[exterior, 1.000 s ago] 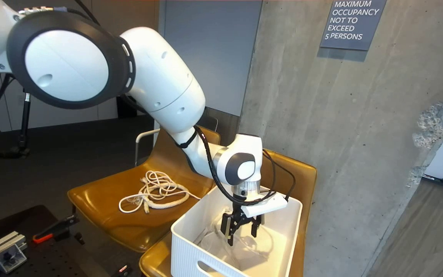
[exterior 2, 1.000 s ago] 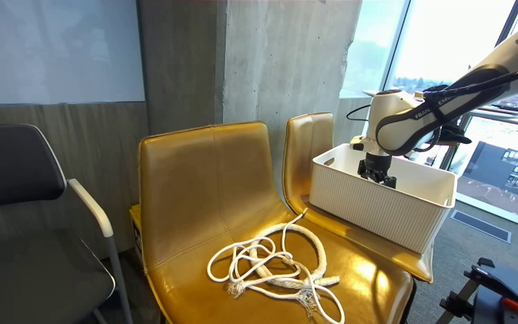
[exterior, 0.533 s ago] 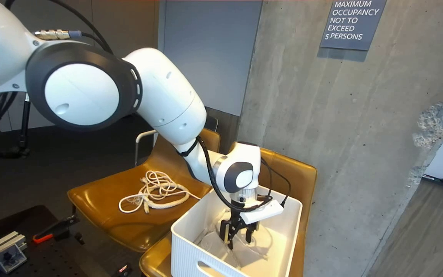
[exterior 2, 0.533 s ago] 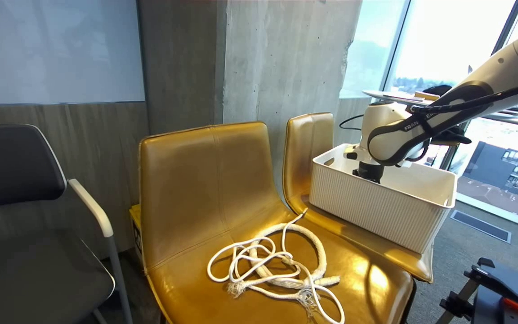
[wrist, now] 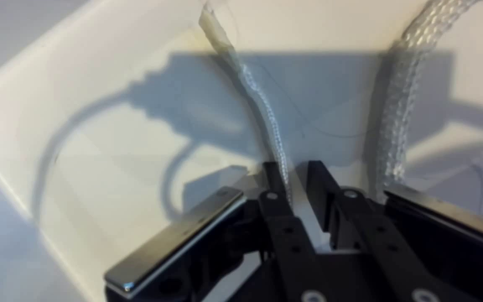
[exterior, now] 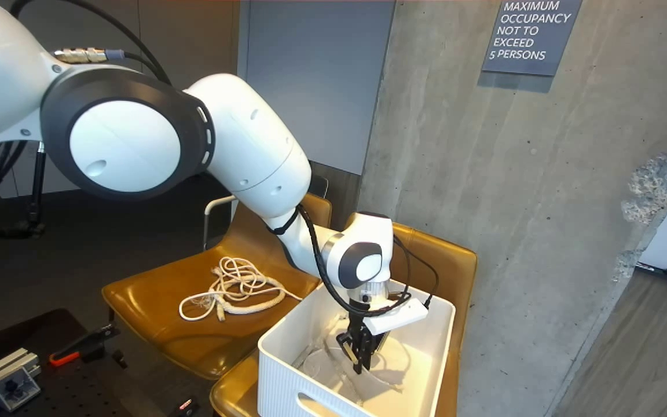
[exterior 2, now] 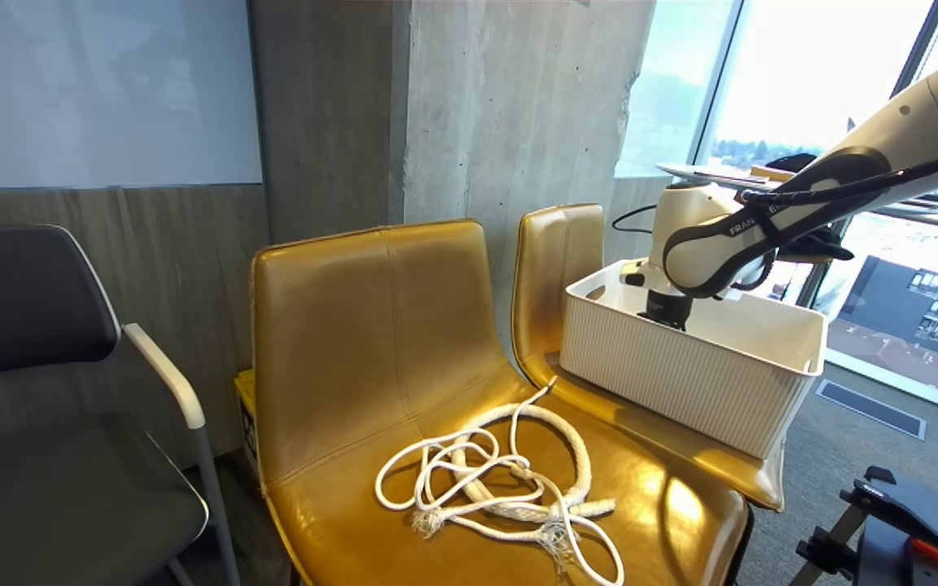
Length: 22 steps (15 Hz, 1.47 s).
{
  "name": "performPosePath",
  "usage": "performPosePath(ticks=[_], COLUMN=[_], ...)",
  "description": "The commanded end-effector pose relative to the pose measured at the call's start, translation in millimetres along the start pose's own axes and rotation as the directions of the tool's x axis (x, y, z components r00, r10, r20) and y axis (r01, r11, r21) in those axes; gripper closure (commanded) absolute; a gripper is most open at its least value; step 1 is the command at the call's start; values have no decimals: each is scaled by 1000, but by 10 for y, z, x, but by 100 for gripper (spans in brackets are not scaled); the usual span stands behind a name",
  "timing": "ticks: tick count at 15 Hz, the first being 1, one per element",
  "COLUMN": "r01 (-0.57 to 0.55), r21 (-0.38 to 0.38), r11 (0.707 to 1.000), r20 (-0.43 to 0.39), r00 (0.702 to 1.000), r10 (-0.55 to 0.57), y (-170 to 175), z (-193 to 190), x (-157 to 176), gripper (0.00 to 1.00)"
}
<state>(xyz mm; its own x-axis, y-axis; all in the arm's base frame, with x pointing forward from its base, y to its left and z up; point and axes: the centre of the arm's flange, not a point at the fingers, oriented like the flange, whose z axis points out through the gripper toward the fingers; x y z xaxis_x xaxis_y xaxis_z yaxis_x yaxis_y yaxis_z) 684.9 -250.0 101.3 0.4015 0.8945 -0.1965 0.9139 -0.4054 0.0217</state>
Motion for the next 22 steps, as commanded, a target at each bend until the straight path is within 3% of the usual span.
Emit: performPosePath(ticks=[1,5,12,18,22], r01=[-2,-23,-60,-45,7], r21=[-17,-53,-163,-236,-302], r11=[1000,998,985,971,953], r20=[-22,-16,-25,-70,-102], r00=[1000,1000,998,997,994], r10=[1,22,57,29,-39], y=[41,44,19,-378,-773], z=[-68,-437,-1521,-2553,-3263], x=[10,-123,-298,208,824], gripper=[100,99,99,99,99])
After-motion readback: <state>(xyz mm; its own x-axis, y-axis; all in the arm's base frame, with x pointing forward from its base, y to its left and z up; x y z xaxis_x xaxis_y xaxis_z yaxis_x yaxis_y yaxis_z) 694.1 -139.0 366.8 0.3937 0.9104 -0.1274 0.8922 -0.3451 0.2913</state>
